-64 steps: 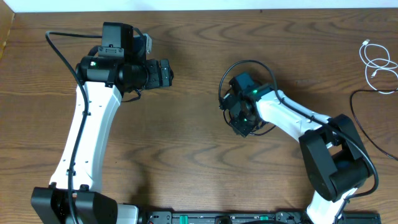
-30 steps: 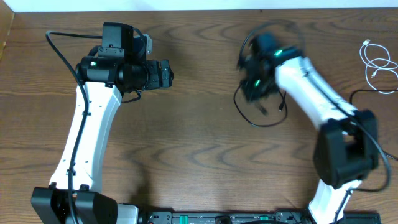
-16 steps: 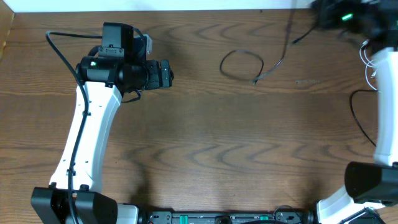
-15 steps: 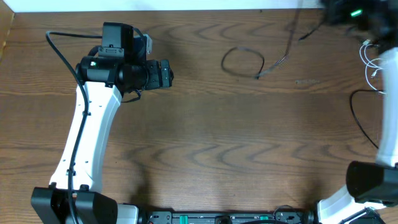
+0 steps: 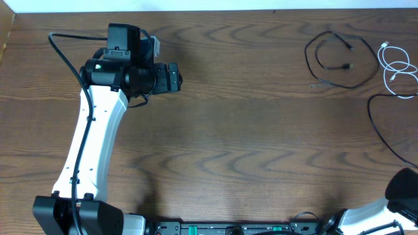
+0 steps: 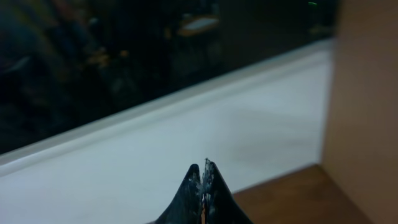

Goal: Untangle cables
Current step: 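Carry the black cable to the top-right corner and release it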

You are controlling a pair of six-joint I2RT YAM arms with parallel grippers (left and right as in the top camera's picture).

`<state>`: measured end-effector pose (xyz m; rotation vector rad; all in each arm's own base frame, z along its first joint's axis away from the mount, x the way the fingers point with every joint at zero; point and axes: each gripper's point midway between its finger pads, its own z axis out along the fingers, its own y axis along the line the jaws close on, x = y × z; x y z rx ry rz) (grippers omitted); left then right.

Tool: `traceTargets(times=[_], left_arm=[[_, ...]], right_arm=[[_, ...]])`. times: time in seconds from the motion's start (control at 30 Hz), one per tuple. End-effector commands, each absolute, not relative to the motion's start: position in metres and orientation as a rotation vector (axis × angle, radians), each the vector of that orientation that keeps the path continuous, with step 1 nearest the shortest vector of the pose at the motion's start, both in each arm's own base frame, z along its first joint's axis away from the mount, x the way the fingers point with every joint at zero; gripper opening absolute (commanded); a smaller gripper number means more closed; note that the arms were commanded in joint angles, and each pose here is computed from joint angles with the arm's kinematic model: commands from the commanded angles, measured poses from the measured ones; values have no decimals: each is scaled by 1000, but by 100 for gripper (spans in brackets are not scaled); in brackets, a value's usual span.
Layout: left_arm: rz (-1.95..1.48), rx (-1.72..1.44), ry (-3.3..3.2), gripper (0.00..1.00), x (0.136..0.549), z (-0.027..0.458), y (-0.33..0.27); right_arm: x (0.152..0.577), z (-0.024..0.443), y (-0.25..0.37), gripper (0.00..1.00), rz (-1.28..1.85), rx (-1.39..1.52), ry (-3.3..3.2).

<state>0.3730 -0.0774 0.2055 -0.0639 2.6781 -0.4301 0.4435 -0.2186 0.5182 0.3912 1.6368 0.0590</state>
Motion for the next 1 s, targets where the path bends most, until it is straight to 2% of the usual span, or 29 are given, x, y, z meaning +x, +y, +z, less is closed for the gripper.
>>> traceTargets(times=[0.0, 0.13, 0.27, 0.33, 0.4, 0.47, 0.63, 0.73, 0.83, 0.97], left_arm=[[-410, -69, 2692, 94, 374, 201, -74], [-418, -77, 2689, 94, 374, 201, -75], [-427, -69, 2682, 94, 376, 202, -77], [-427, -70, 2682, 94, 375, 202, -77], [-427, -70, 2682, 94, 375, 202, -77], [-427, -70, 2682, 94, 375, 202, -77], [-427, -69, 2682, 94, 375, 202, -77], [-427, -69, 2682, 94, 375, 202, -77], [-427, -69, 2682, 94, 375, 202, -77], [-426, -69, 2686, 94, 375, 202, -77]], right_arm=[[425, 517, -246, 1, 24, 467, 1631], [422, 482, -264, 1, 24, 534, 1729], [432, 429, -251, 1, 108, 594, 1896], [439, 401, -241, 13, 144, 599, 1987], [445, 372, -228, 31, 183, 606, 2084], [449, 346, -215, 39, 221, 604, 2177], [463, 277, -179, 47, 310, 678, 2391], [469, 235, -171, 59, 232, 873, 2482], [474, 199, -162, 61, 137, 1000, 2546], [495, 163, -133, 61, 131, 852, 2651]])
